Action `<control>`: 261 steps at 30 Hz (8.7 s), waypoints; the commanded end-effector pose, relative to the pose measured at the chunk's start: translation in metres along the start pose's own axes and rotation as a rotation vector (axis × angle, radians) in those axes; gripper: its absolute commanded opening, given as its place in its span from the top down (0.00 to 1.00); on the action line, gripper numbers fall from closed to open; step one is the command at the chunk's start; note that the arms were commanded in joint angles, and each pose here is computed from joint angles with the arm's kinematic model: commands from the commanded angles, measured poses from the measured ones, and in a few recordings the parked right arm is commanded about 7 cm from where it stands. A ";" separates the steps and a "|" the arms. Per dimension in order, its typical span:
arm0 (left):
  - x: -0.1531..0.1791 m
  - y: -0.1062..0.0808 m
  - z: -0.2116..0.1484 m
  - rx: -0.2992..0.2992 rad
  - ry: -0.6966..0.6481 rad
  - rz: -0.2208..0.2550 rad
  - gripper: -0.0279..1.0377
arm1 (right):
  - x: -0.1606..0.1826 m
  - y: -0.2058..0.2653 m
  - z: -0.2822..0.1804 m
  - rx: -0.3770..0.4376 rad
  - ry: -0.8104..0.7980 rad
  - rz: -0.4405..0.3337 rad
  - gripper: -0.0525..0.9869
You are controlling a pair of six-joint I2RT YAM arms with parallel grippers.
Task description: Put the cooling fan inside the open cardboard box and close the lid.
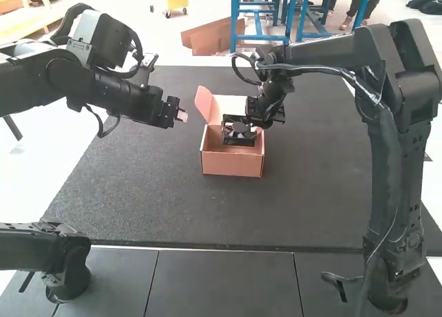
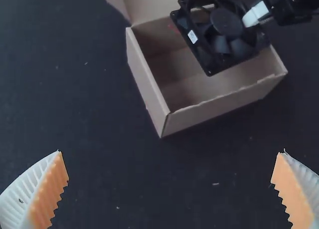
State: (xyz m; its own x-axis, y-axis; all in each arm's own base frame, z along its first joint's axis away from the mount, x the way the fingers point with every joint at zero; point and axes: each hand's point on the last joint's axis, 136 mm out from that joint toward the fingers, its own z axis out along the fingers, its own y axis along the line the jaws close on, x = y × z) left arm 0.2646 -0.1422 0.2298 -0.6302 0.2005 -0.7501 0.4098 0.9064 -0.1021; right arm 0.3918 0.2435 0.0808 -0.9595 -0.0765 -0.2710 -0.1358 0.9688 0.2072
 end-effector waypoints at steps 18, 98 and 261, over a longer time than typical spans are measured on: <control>-0.010 -0.004 -0.003 0.013 -0.033 0.029 0.07 | 0.030 0.014 0.022 0.033 0.129 -0.054 0.94; -0.100 0.096 0.193 -0.186 -0.013 -0.270 0.07 | -0.120 -0.045 -0.077 -0.190 -0.489 -0.238 0.09; -0.016 0.086 0.148 -0.239 0.273 -0.217 0.06 | 0.012 -0.061 -0.114 -0.148 -0.195 -0.321 0.15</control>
State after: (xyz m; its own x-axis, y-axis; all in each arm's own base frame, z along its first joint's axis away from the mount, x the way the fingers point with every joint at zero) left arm 0.4053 -0.1216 0.1268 -0.8666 0.0475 -0.4968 0.0927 0.9935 -0.0666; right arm 0.3501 0.1739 0.1717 -0.8268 -0.3028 -0.4740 -0.4856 0.8096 0.3298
